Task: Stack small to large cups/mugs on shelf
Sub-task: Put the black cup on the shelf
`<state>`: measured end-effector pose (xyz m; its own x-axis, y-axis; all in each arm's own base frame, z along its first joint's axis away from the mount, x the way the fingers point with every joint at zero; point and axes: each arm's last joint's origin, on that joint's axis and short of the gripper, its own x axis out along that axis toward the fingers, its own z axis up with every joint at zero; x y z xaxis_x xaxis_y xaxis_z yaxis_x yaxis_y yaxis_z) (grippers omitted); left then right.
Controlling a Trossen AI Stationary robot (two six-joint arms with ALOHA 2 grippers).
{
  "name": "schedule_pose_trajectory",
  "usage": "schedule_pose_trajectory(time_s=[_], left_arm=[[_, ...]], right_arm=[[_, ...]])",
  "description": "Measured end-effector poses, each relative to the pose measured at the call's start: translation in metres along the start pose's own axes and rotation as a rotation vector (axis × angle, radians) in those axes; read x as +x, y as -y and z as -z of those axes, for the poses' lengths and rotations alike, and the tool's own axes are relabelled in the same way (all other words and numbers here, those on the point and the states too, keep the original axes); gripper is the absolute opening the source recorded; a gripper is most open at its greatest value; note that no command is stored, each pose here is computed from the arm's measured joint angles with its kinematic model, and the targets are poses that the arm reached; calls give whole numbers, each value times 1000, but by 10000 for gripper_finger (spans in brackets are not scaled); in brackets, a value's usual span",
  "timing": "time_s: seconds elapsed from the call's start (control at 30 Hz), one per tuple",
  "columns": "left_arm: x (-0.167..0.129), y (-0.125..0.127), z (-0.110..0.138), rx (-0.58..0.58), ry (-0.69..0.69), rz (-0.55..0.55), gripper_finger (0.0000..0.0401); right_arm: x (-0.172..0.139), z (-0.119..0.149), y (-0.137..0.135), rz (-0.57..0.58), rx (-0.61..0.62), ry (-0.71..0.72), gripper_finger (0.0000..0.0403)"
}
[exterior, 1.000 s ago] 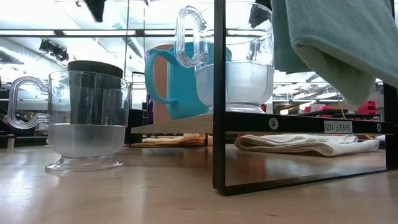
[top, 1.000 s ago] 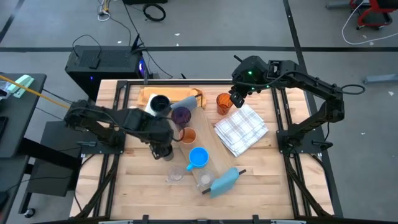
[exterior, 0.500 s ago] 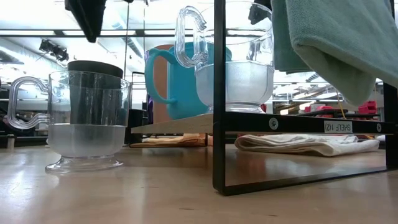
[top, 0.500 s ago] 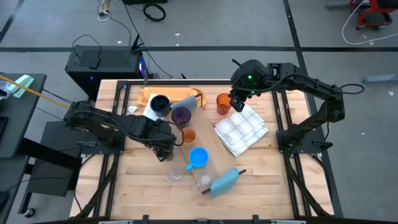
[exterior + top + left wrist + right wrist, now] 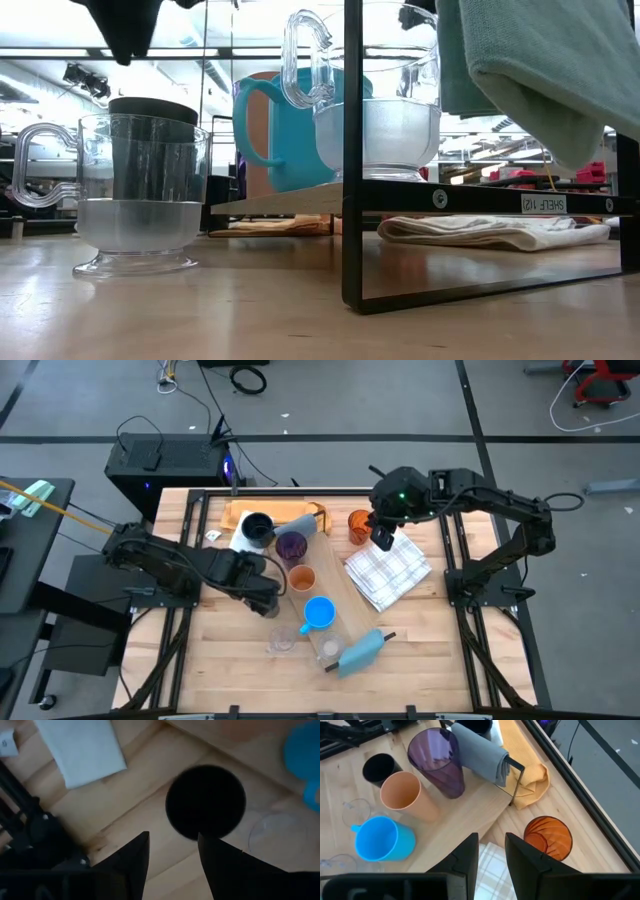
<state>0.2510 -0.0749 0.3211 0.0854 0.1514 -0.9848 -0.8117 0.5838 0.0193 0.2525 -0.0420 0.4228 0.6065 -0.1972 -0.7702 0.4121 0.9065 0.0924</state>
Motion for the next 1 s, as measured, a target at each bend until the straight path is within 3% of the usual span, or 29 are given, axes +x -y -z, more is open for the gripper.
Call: schedule_pose_trajectory(time_s=[0.17,0.4,0.73,1.0], left_arm=[[3,1,0,-53,-4,-8,178],[38,4,16,-55,-103,-34,176],[43,12,17,-72,-55,34,174],[43,14,14,26,-44,62,172]], right_arm=[[0,1,-4,-6,-13,1,103],[-1,2,-8,-17,-26,-1,103],[-1,2,-8,-16,-25,0,103],[-1,2,-8,-17,-26,1,103]])
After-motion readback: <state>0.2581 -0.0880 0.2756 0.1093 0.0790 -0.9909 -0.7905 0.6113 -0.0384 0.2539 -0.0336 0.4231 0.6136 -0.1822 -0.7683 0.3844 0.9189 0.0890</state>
